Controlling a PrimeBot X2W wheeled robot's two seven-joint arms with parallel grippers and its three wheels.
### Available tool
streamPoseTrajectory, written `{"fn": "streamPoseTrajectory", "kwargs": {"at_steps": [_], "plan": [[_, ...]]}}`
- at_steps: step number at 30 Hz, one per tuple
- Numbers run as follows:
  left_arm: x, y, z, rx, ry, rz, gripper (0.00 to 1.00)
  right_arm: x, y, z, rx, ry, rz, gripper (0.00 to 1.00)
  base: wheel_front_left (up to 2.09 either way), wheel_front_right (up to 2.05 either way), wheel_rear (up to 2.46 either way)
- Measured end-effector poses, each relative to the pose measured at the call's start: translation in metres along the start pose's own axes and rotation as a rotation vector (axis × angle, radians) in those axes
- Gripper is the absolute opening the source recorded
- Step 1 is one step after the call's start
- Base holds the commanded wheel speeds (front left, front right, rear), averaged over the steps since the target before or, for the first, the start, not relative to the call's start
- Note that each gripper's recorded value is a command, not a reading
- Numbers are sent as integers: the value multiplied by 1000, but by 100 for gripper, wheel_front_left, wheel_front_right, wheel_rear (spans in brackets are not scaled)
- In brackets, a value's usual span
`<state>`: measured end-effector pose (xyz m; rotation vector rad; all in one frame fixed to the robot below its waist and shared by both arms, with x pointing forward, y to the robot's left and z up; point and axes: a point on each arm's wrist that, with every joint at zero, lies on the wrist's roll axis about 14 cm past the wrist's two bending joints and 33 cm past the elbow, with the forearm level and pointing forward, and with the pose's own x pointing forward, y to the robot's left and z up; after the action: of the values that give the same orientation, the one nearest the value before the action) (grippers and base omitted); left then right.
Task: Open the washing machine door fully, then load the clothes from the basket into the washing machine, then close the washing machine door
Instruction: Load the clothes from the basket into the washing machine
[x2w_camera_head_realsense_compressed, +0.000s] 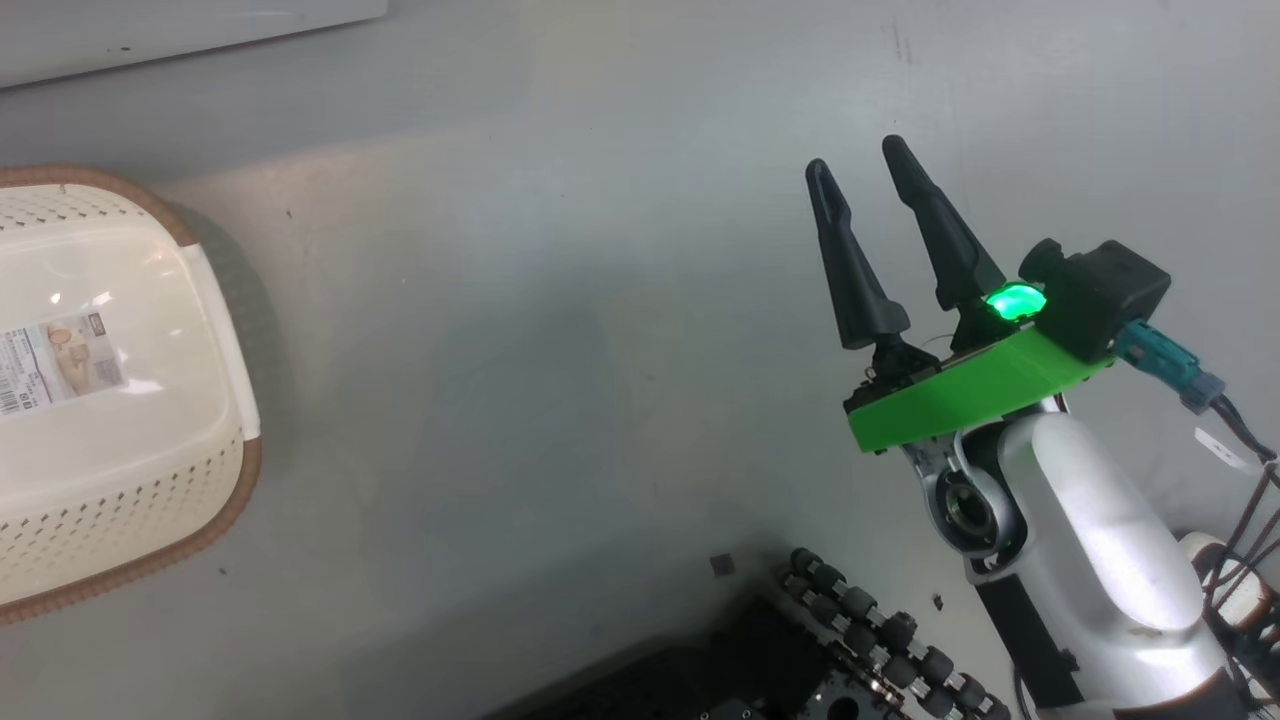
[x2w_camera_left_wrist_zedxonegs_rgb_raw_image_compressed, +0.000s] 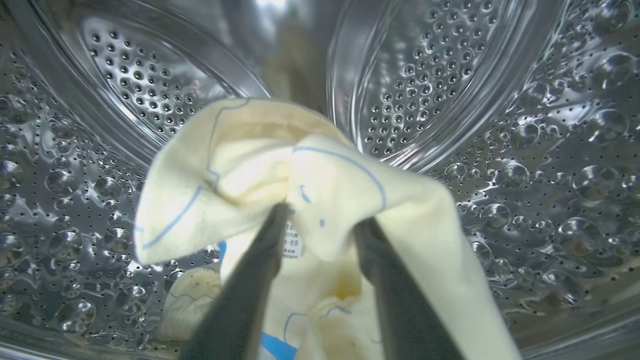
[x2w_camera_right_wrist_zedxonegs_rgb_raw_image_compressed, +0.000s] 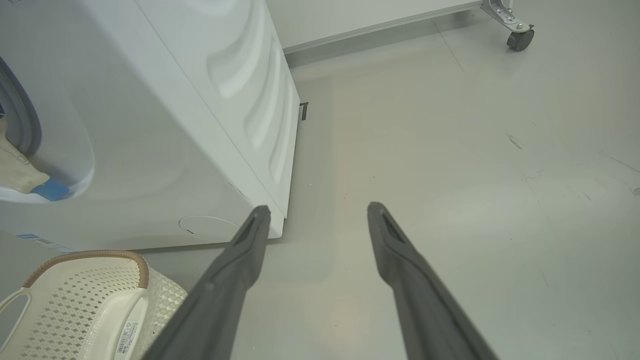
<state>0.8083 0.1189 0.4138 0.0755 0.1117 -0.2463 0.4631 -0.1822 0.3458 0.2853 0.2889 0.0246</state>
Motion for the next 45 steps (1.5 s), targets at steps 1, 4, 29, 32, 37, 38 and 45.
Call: {"fn": "streamPoseTrajectory", "kwargs": {"at_steps": [1, 4, 29, 32, 37, 38, 45], "plan": [[-1, -3, -1, 7, 11, -8, 100, 0, 1, 1, 1, -2, 4, 100, 0, 0, 0], [-3, -7, 4, 12, 7, -19, 100, -1, 4, 4, 2, -9, 9, 100, 0, 0, 0], [-167, -67, 37, -240, -5, -75, 100, -51, 35, 103, -99, -246, 70, 100, 0, 0, 0], [-202, -66, 43, -282, -27, -64, 100, -67, 40, 117, -101, -277, 79, 100, 0, 0, 0], [-257, -61, 66, -279, -97, -56, 100, -95, 52, 129, -88, -311, 103, 100, 0, 0, 0], [-269, -60, 69, -280, -109, -52, 100, -100, 55, 132, -85, -321, 107, 100, 0, 0, 0], [-345, -50, 65, -263, -146, 30, 100, -133, 68, 146, -70, -380, 135, 100, 0, 0, 0]]}}
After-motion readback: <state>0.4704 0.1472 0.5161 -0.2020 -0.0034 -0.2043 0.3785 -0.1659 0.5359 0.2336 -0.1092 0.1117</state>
